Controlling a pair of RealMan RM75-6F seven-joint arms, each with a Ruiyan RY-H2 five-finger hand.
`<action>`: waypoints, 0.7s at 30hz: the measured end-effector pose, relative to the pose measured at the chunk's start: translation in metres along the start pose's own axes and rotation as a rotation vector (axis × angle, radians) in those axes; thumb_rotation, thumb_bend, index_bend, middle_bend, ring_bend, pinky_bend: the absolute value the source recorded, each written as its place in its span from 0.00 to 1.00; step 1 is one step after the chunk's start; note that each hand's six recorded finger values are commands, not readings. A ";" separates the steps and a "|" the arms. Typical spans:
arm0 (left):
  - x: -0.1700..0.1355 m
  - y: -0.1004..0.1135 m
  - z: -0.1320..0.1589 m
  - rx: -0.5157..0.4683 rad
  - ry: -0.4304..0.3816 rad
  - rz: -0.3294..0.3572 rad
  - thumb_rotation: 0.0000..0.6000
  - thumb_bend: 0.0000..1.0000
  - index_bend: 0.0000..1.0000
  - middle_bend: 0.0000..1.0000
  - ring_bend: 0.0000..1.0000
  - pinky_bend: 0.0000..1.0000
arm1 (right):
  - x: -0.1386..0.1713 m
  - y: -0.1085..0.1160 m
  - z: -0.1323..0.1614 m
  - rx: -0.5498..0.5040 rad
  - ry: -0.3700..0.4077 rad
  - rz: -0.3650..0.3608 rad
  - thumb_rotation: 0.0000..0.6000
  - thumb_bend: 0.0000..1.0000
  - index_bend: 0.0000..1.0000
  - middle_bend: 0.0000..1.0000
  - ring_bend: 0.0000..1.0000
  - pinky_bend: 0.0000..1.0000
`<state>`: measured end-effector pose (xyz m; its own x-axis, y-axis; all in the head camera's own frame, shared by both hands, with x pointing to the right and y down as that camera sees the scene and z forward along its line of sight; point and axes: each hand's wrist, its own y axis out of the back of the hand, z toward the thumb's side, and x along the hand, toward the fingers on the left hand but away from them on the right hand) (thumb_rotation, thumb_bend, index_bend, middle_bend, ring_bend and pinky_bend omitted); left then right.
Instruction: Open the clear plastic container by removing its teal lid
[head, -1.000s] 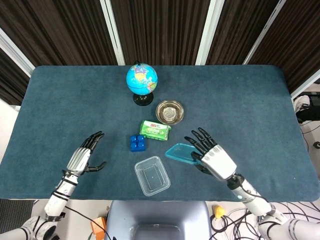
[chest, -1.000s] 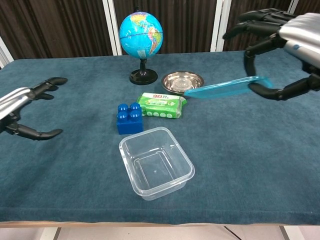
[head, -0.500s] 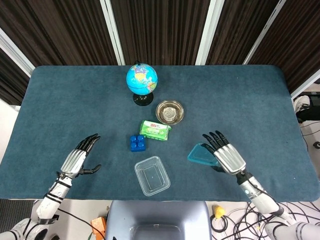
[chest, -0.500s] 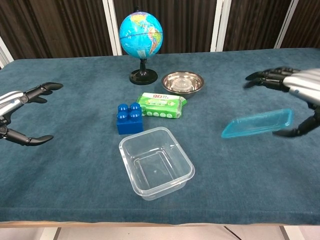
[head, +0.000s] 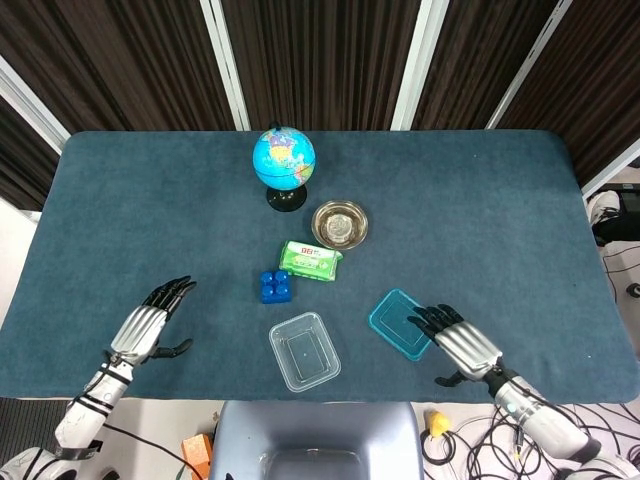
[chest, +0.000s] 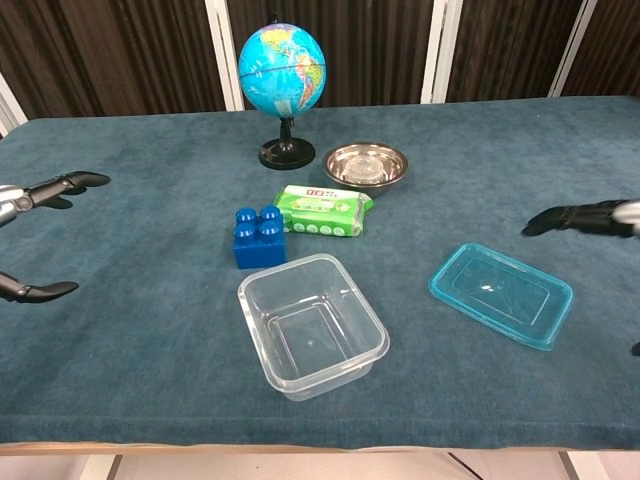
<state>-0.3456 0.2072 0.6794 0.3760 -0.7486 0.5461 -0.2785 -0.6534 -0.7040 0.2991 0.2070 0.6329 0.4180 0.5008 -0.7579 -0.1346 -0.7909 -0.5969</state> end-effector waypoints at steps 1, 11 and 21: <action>-0.003 0.002 0.000 0.003 0.002 0.000 1.00 0.26 0.00 0.00 0.00 0.11 | 0.006 0.005 -0.005 -0.002 -0.018 -0.008 1.00 0.00 0.00 0.00 0.00 0.00; -0.072 0.026 -0.013 0.255 0.092 0.069 1.00 0.29 0.00 0.00 0.00 0.00 | 0.110 0.029 -0.074 0.053 -0.376 -0.291 1.00 0.01 0.00 0.00 0.00 0.00; -0.133 0.034 -0.035 0.256 0.201 0.161 1.00 0.30 0.00 0.00 0.00 0.00 | 0.230 0.025 -0.138 0.004 -0.714 -0.515 1.00 0.03 0.00 0.00 0.00 0.00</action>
<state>-0.4357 0.2804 0.5986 0.1572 -0.8636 0.4790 -0.0802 -0.4946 -0.8654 0.5160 0.2536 0.4803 -0.2343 0.8959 -0.3774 -0.0877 -0.4060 -0.9096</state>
